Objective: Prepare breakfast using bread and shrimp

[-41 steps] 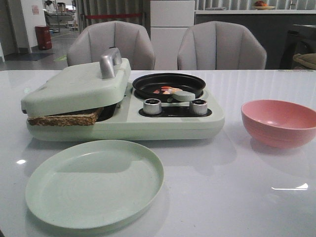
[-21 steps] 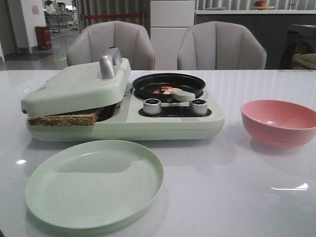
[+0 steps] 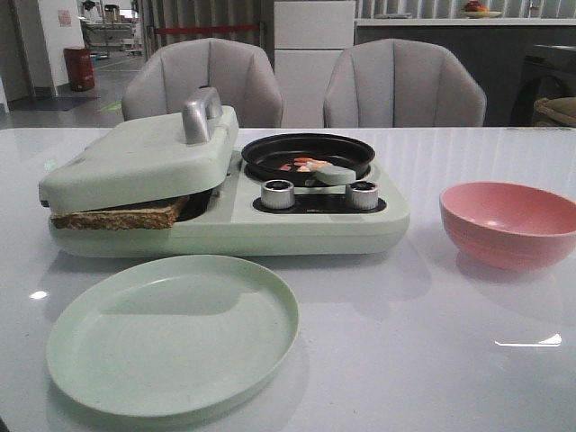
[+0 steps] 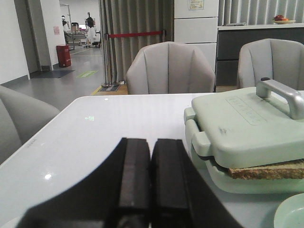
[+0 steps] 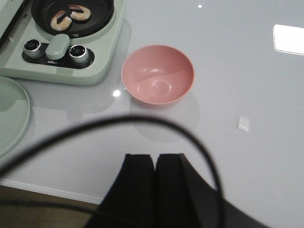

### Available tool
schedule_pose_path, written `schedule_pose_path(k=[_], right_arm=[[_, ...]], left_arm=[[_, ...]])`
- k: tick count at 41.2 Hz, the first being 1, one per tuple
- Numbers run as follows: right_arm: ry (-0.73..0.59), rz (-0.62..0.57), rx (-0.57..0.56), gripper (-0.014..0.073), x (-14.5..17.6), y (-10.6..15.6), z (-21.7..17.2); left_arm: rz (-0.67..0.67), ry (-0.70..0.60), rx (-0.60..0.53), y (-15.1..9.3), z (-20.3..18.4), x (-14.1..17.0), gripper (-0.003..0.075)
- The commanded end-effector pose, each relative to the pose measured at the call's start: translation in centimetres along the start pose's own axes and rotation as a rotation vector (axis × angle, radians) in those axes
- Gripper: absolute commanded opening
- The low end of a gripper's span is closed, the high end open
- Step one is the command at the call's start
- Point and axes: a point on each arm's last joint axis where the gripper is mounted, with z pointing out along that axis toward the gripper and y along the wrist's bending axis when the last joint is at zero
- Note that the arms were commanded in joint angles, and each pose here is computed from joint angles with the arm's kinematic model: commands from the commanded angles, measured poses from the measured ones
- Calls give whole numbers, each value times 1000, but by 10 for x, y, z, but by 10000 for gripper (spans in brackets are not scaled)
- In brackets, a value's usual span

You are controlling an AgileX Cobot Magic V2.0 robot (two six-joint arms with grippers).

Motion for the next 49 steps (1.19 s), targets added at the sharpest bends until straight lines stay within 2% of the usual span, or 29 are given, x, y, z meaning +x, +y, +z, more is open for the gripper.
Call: schedule_pose_path(k=[1, 25, 32, 41, 49], right_arm=[[-97, -6, 14, -37, -12, -1, -5], [-122, -13, 27, -37, -7, -1, -7], [-289, -17, 97, -36, 18, -7, -3], [-482, -94, 162, -32, 77, -10, 19], [-655, -98, 196, -32, 119, -14, 40]], left_arm=[[-12, -88, 4, 0, -1, 0, 101], [-12, -88, 4, 0, -1, 0, 101], [-12, -88, 4, 0, -1, 0, 101], [-12, -88, 4, 0, -1, 0, 101], [-12, -88, 4, 0, -1, 0, 101]])
